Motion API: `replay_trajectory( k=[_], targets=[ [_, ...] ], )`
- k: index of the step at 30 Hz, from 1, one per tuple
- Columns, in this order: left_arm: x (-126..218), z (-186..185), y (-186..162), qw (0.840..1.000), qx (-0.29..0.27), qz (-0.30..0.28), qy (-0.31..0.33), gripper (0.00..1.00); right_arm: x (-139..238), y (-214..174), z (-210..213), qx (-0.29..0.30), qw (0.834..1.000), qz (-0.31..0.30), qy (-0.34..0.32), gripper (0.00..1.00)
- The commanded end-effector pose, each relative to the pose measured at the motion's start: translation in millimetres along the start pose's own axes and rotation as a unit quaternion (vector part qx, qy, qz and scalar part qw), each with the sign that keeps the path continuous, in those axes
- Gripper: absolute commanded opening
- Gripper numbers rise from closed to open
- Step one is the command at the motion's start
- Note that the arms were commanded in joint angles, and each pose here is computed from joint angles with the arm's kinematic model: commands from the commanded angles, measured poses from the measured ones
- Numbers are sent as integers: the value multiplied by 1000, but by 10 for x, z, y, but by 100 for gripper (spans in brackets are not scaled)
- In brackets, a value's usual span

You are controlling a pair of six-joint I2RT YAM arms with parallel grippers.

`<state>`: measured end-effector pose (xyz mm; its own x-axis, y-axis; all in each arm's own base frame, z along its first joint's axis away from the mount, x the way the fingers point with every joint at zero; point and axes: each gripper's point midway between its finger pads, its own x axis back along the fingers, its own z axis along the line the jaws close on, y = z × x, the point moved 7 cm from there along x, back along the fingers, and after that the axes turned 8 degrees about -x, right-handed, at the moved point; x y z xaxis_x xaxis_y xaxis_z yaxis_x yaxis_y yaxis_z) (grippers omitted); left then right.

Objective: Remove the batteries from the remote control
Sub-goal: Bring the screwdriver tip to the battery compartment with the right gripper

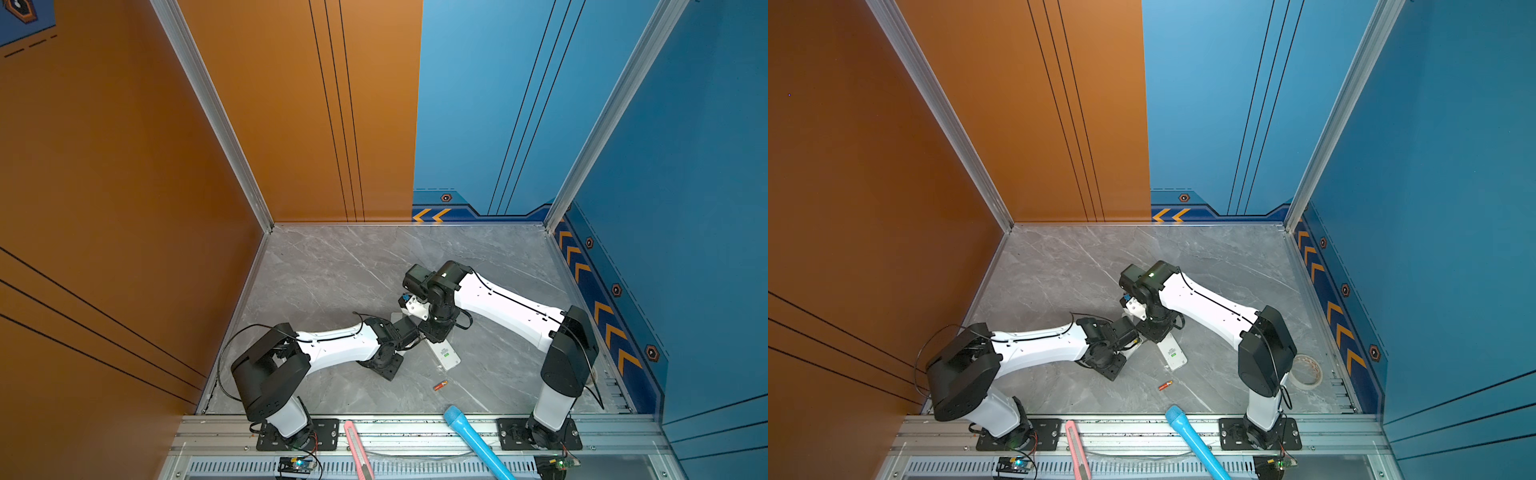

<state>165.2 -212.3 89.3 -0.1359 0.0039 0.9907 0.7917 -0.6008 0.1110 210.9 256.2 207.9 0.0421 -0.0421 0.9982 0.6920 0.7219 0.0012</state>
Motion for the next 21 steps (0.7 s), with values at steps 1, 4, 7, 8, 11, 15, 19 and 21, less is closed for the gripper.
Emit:
replay_trajectory(
  k=[1, 4, 7, 8, 11, 15, 19, 21],
  targets=[
    [-138, 17, 12, 999, -11, -2, 34, 27, 0, 61, -27, 0, 1000, -19, -9, 0],
    [-147, 15, 3, 999, -12, -1, 35, 27, -2, 71, -55, -2, 1000, -24, -15, 0],
    [-159, 16, -6, 999, -12, -2, 34, 27, 18, 70, -113, -15, 999, -36, -13, 0],
    [-156, 13, -10, 999, -12, -3, 33, 27, 32, 63, -142, -21, 999, -41, -12, 0],
    [-141, 10, -21, 1000, -5, -19, 21, 30, 62, -5, -211, -30, 998, -53, -11, 0],
    [-123, -7, -33, 999, 1, -37, 2, 50, 67, -109, -260, -38, 998, -56, -1, 0],
    [-97, 11, -43, 999, 6, -48, 0, 63, 54, -181, -267, -36, 998, -55, 3, 0],
    [-83, 25, -53, 999, 9, -54, 1, 68, 48, -194, -265, -32, 998, -55, 6, 0]
  ],
)
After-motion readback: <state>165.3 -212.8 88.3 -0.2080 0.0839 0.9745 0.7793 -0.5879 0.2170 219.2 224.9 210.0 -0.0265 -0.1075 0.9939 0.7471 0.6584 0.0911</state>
